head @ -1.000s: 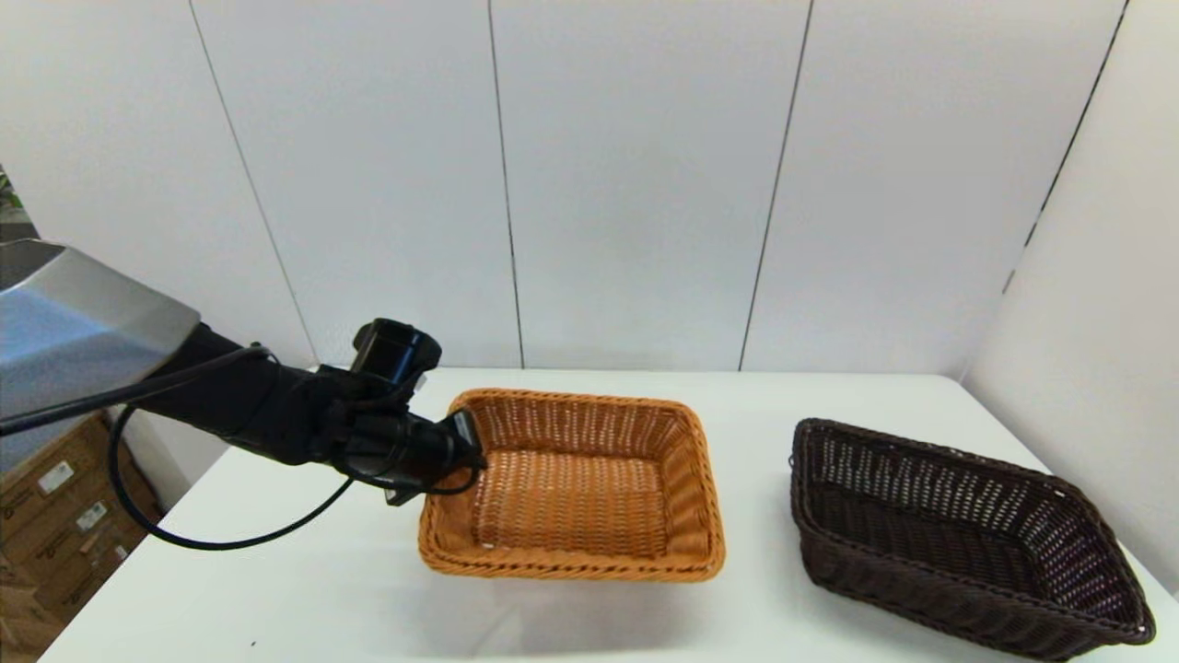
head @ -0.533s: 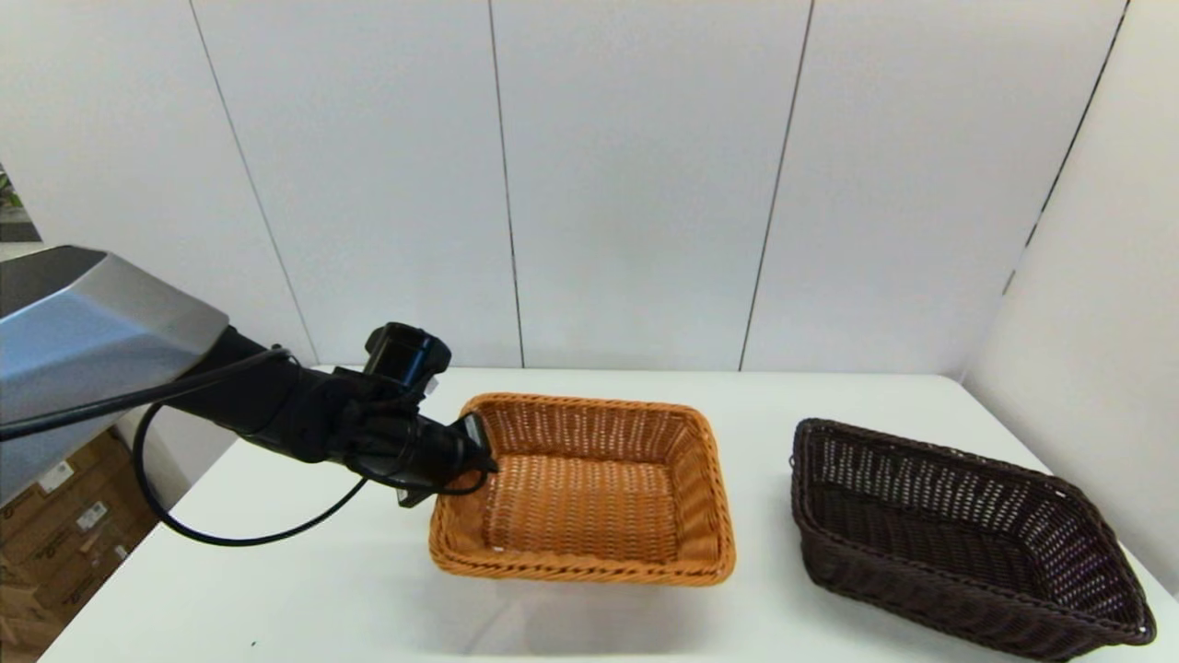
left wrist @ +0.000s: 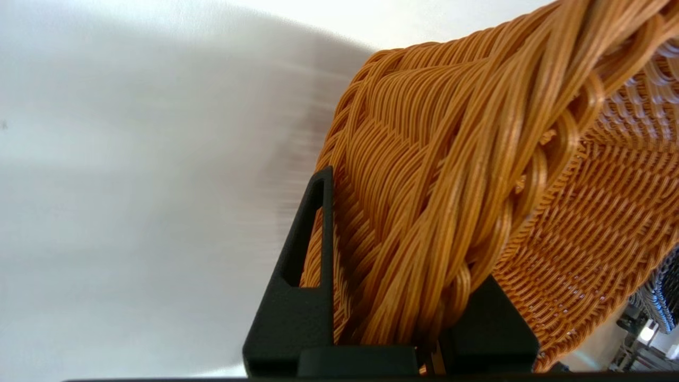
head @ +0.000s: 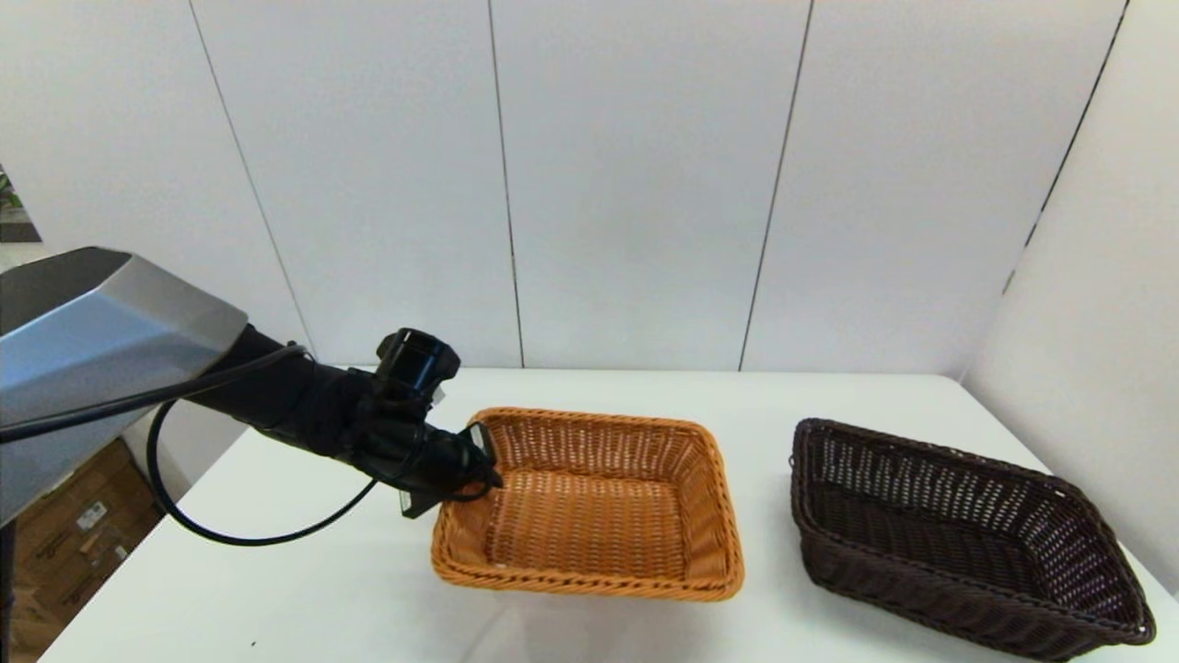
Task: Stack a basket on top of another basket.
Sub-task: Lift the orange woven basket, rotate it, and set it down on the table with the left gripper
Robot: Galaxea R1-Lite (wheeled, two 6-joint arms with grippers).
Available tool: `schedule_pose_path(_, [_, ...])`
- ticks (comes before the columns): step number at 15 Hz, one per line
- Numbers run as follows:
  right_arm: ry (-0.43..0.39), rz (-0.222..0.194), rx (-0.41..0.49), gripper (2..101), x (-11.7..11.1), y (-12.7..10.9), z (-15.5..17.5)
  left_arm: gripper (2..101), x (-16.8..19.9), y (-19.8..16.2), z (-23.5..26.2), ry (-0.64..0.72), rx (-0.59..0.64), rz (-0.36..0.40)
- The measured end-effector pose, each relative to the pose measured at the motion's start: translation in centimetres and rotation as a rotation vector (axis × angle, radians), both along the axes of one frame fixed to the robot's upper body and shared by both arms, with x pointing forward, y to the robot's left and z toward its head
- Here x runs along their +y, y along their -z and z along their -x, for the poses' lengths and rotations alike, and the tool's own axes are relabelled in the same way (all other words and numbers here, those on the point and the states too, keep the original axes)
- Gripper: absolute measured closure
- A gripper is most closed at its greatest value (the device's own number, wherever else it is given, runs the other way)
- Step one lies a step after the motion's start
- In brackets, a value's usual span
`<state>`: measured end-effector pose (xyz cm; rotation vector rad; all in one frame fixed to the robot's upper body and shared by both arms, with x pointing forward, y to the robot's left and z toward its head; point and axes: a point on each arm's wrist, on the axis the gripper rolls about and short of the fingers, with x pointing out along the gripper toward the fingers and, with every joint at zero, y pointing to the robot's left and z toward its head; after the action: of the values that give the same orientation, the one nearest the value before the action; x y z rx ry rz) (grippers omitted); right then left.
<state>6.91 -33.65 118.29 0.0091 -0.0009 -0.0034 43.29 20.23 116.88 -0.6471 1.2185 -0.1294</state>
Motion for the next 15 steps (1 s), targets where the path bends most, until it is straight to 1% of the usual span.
schedule_pose_path(4, [0.000,0.000,0.000,4.6,0.0,0.0,0.0,77.3,-0.2,0.2,-0.5,-0.014,0.071,-0.021])
schedule_pose_path(11, [0.000,0.000,0.000,4.6,0.0,0.0,0.0,77.4,-0.5,0.4,-1.3,-0.031,0.082,-0.001])
schedule_pose_path(15, [0.000,0.000,0.000,4.6,0.0,0.0,0.0,77.4,-0.5,0.3,-1.4,-0.033,0.095,-0.004])
